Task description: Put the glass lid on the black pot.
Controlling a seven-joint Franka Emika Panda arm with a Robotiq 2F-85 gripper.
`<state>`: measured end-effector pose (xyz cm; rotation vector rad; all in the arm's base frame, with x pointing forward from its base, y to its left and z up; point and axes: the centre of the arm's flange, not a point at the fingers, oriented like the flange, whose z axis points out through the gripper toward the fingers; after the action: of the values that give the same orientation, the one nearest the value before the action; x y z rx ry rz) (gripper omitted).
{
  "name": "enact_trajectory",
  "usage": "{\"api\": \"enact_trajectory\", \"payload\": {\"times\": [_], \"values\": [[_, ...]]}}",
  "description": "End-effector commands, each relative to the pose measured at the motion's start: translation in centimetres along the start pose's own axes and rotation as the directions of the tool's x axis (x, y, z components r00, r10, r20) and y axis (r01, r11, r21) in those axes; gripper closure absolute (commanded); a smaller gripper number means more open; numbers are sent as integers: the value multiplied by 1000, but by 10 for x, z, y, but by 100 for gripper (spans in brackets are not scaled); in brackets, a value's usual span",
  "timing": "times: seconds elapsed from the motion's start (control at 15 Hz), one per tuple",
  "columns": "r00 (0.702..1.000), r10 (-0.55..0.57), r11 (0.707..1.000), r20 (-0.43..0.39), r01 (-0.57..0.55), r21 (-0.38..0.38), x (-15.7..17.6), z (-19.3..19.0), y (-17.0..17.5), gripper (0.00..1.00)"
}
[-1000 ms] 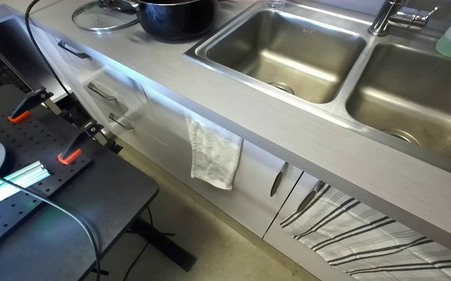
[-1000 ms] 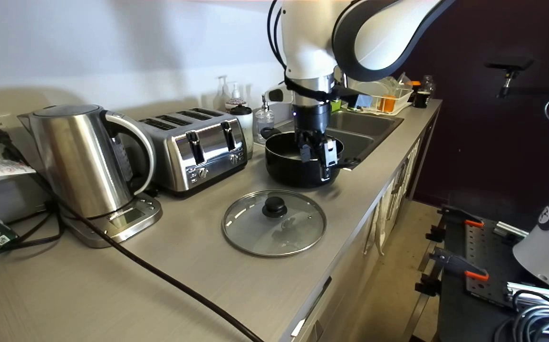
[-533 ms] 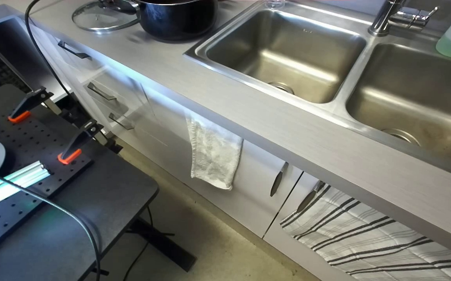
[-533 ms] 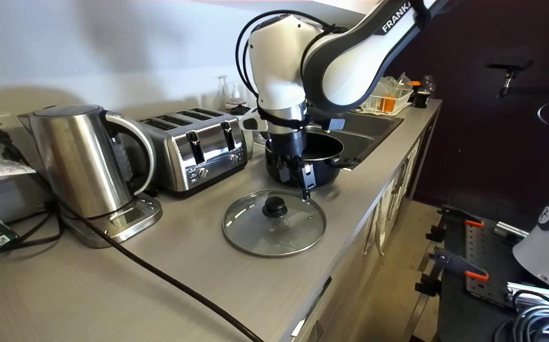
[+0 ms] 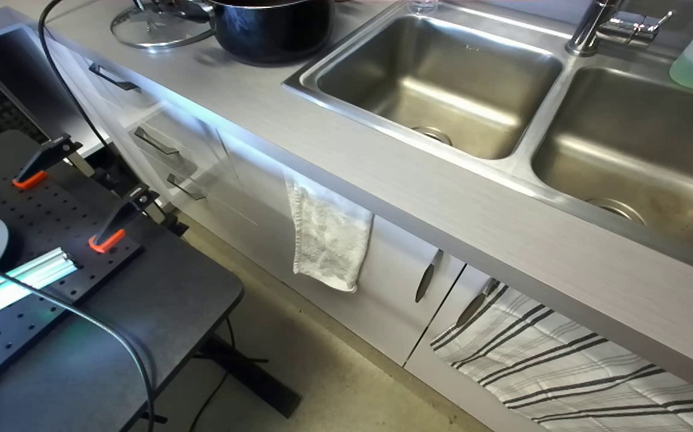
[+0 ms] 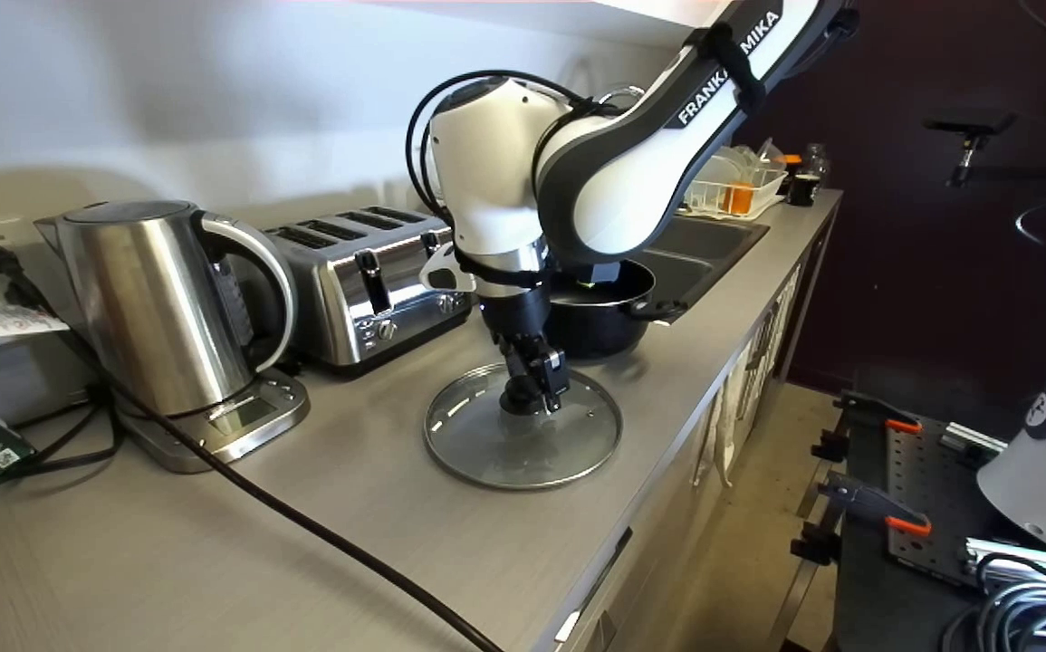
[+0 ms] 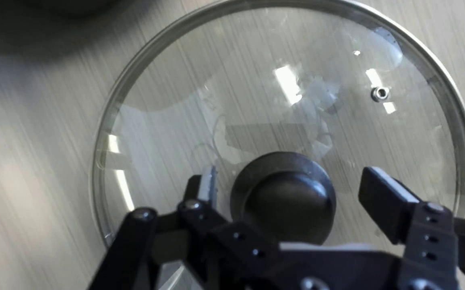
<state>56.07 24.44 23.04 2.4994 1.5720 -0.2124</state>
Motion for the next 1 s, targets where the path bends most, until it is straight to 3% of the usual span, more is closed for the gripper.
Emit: {"api": "enact_trajectory", "payload": {"times": [0.0, 0.13, 0.33, 0.93], "values": [[1000, -6, 1000, 11, 6, -17, 14, 0, 7, 41], [1000, -4, 1000, 10, 5, -18, 15, -1, 8, 58], [1000, -1, 1000, 5, 1, -23, 15, -8, 11, 73], [998, -35, 999, -51, 34, -29, 2, -47, -22, 75]]}}
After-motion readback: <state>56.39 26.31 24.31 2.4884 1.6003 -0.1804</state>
